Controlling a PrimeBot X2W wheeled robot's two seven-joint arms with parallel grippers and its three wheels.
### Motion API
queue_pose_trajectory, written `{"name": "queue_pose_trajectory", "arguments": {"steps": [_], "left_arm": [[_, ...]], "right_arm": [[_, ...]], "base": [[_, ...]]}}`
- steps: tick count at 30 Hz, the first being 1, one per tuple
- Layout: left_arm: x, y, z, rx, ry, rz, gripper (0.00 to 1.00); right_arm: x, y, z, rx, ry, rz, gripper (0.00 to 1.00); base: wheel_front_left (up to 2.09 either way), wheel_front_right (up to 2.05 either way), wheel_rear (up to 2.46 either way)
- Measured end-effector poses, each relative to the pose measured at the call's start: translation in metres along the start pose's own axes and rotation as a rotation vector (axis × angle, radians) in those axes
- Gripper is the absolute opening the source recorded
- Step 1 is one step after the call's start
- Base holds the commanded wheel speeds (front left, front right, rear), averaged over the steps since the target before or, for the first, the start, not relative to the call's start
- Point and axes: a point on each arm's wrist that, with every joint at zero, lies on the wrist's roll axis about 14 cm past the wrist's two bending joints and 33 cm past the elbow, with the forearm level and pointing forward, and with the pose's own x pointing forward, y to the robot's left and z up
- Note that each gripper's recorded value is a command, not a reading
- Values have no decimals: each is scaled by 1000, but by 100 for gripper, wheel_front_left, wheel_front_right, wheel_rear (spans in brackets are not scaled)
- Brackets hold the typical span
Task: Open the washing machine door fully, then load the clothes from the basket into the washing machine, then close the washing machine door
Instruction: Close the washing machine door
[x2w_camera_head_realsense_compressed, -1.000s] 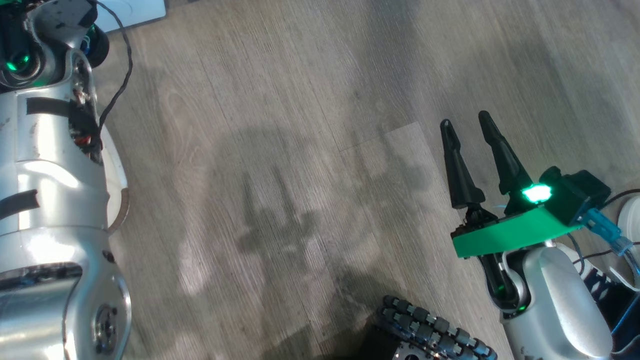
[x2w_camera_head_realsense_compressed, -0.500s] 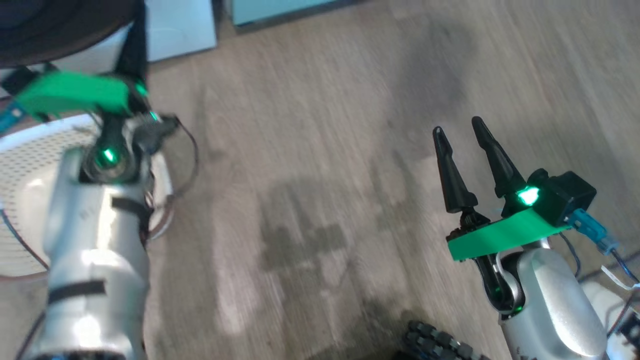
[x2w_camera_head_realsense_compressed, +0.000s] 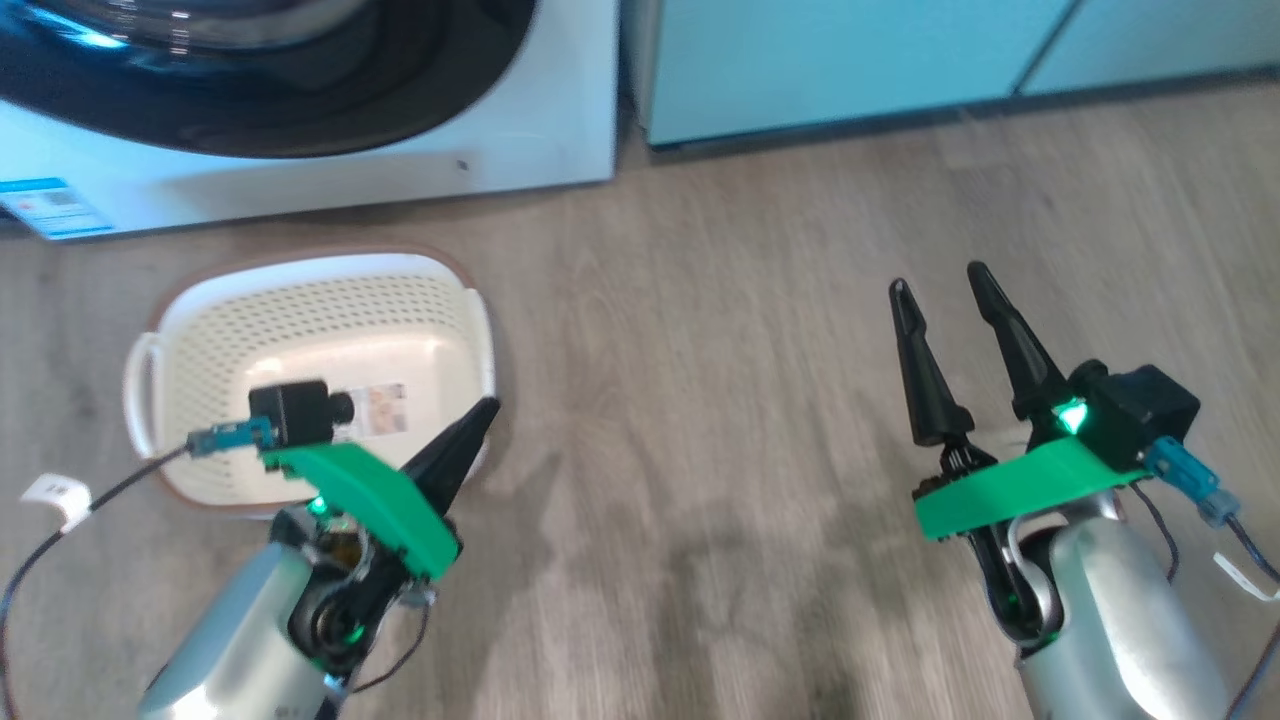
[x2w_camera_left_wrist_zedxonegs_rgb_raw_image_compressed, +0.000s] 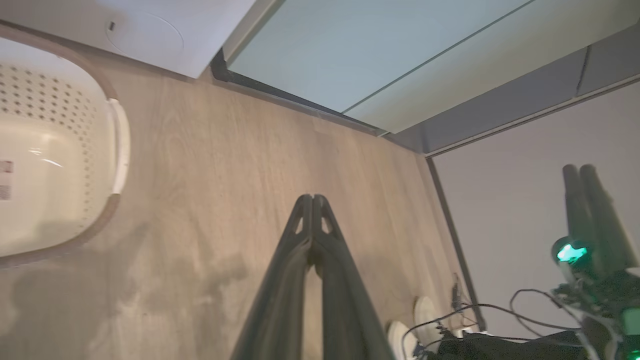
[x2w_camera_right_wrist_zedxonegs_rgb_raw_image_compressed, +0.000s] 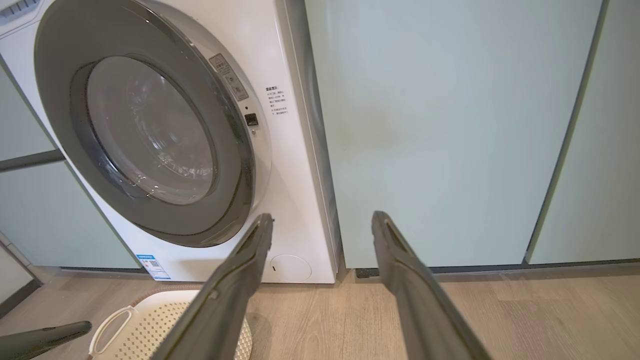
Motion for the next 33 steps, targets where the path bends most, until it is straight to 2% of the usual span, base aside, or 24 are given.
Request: {"name": "queue_pose_trajectory", "arguments": {"steps": [5, 8, 12, 14, 17, 22, 25, 32, 33], "left_arm": [[-37, 25, 20, 295, -103, 89, 0], [-56, 31, 39, 374, -234, 150, 0], [-85, 33, 72, 433, -398, 256, 0], [-106, 22, 104, 447, -545, 285, 0], [-135, 6, 122, 476, -691, 309, 0], [-168, 5, 112, 557, -748, 373, 0], [-173, -5, 112, 603, -768, 363, 0], [-172, 1, 96, 596, -723, 370, 0], [-172, 1, 96, 596, -723, 370, 46]], "right_arm": [[-2, 17, 1, 10, -3, 53, 100], [-4, 27, 4, 18, -11, 81, 100], [-9, 40, 10, 26, -27, 116, 100], [-11, 46, 11, 28, -30, 134, 100], [-13, 54, 15, 23, -41, 162, 100], [-15, 60, 22, 18, -58, 183, 100], [-18, 61, 22, 15, -60, 185, 100], [-24, 59, 17, 7, -41, 187, 100], [-24, 59, 17, 7, -41, 187, 100]], "base": [[0, 0, 0], [0, 0, 0], [0, 0, 0], [0, 0, 0], [0, 0, 0], [0, 0, 0], [0, 0, 0], [0, 0, 0], [0, 0, 0]]}}
